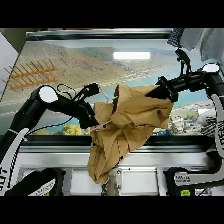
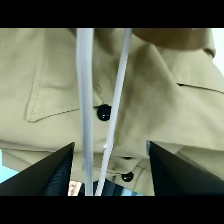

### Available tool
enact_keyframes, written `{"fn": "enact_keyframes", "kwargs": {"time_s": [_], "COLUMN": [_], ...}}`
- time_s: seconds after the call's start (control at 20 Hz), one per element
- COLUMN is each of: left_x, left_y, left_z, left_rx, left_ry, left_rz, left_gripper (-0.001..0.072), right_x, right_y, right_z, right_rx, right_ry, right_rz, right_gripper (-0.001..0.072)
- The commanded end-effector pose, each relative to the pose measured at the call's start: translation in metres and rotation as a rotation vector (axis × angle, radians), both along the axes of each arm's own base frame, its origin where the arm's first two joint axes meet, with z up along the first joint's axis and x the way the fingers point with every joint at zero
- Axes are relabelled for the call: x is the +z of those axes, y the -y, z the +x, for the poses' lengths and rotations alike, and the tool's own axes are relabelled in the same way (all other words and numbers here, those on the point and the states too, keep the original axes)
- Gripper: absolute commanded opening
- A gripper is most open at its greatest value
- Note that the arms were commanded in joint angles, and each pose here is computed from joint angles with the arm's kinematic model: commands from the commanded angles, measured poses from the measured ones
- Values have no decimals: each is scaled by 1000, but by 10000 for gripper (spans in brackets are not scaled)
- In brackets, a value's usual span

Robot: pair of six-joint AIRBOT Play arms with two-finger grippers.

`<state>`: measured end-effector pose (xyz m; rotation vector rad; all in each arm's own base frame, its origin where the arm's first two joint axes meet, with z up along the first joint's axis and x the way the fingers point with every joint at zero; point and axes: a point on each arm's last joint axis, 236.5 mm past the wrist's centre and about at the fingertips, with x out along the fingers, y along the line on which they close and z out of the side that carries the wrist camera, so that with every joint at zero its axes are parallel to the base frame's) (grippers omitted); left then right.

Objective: Fold the clothes and pants, and hang the long-sleeved shirts on hangers.

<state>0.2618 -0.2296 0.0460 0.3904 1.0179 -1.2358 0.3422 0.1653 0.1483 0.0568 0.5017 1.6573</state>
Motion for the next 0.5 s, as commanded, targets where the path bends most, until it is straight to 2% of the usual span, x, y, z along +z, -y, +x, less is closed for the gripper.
{"fn": "enact_keyframes", "kwargs": {"time_s": [0.0, 0.2, 0.45], "left_x": [7, 35, 84], "left_y": [-2, -20, -65], "left_z": [-1, 7, 22], "left_rx": [74, 216, 472], "left_ry": [-30, -11, 77], "left_rz": [-2, -36, -107], "left_gripper": [482, 482, 482], "right_x": [-1, 3, 37], "right_y": [0, -3, -8], "right_z": [4, 15, 21], "right_rx": [-18, -65, -90], "right_ry": [8, 4, 27], "right_rz": [-3, 14, 158], "right_gripper": [17, 17, 16]}}
